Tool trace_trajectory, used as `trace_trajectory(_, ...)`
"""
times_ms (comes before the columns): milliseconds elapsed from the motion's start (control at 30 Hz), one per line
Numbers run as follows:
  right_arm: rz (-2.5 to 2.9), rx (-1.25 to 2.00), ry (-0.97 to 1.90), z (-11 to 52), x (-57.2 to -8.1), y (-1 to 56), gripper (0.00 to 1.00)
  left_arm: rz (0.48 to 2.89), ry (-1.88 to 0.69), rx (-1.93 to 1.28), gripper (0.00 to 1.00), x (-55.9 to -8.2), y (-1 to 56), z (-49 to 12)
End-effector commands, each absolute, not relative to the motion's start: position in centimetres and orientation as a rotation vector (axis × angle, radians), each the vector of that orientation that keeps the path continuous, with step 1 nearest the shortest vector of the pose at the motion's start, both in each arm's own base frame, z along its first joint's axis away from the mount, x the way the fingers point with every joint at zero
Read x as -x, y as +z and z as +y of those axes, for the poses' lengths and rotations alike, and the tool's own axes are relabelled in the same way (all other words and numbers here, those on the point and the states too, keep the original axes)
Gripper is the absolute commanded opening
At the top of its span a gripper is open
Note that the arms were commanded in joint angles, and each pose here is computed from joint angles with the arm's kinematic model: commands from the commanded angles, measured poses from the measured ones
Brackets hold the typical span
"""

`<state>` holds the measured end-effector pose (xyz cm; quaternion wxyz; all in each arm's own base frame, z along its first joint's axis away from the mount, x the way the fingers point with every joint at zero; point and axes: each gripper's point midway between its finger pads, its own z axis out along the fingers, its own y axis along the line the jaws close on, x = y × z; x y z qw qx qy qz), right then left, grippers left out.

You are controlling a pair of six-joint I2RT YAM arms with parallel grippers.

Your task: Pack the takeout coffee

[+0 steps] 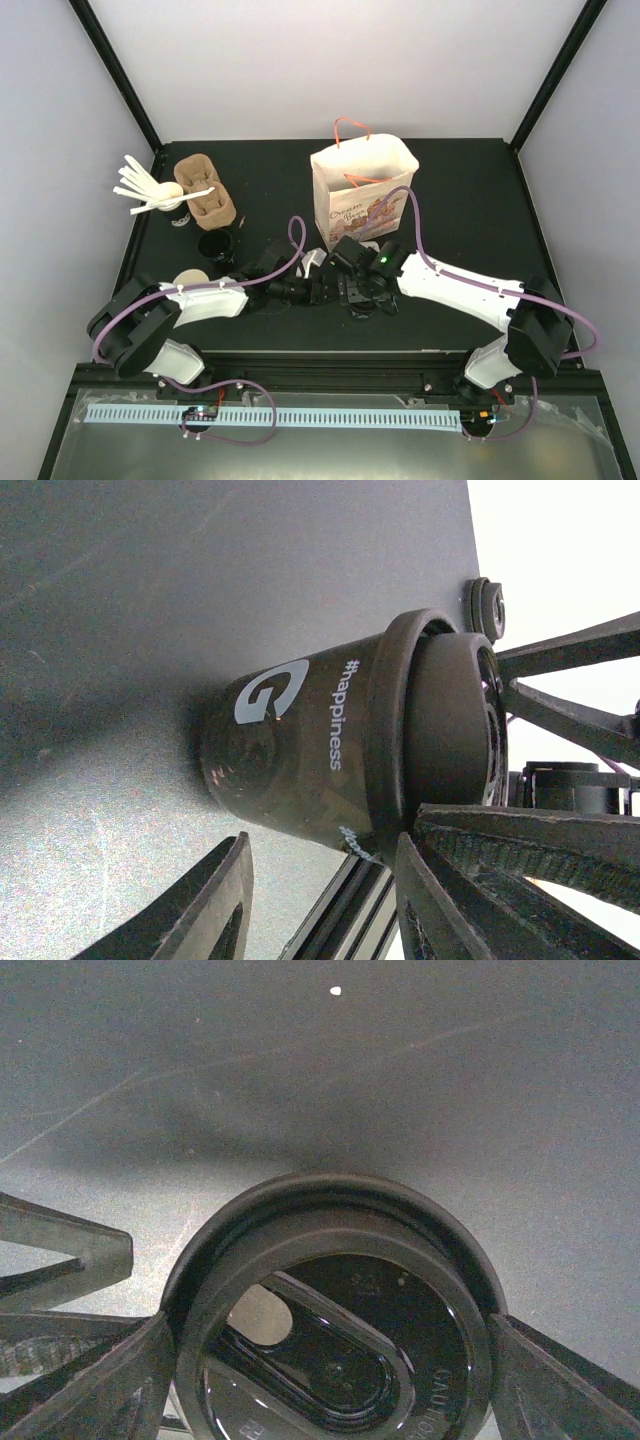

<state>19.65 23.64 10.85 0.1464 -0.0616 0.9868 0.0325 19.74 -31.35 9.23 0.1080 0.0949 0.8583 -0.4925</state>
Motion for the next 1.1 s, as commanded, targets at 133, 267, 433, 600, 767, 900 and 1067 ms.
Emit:
trace_trajectory(133,2.85,0.176,0.076,23.3,-19.6,10.6,0.81,2.492,-1.493,-0.32,0.41,-19.5,9.9,-32.2)
trace_trajectory(267,2.84,0.182,0.068,23.2,-19.7,11.2,0.78,2.476,-1.451,-0.308,0.4,-19.8,10.5,-31.7)
trace_trajectory(433,2.731,0.19,0.065,22.3,-20.8,15.0,0.77,2.393,-1.201,-0.277,0.46,-21.5,13.7,-28.9)
trace_trajectory(600,2.536,0.243,0.129,22.0,-22.5,21.0,0.74,2.234,-1.012,-0.209,0.86,-23.6,18.8,-25.3)
trace_trajectory(767,2.271,0.26,0.185,21.3,-24.3,28.5,0.7,2.046,-0.886,0.073,0.99,-27.3,23.4,-20.0)
trace_trajectory(900,2.047,0.253,0.198,20.7,-25.7,34.5,0.63,1.888,-0.9,0.011,0.99,-29.6,28.9,-19.5)
trace_trajectory(1067,1.844,0.219,0.182,19.1,-26.1,40.9,0.59,1.93,-0.87,-0.097,0.99,-33.3,32.0,-22.5)
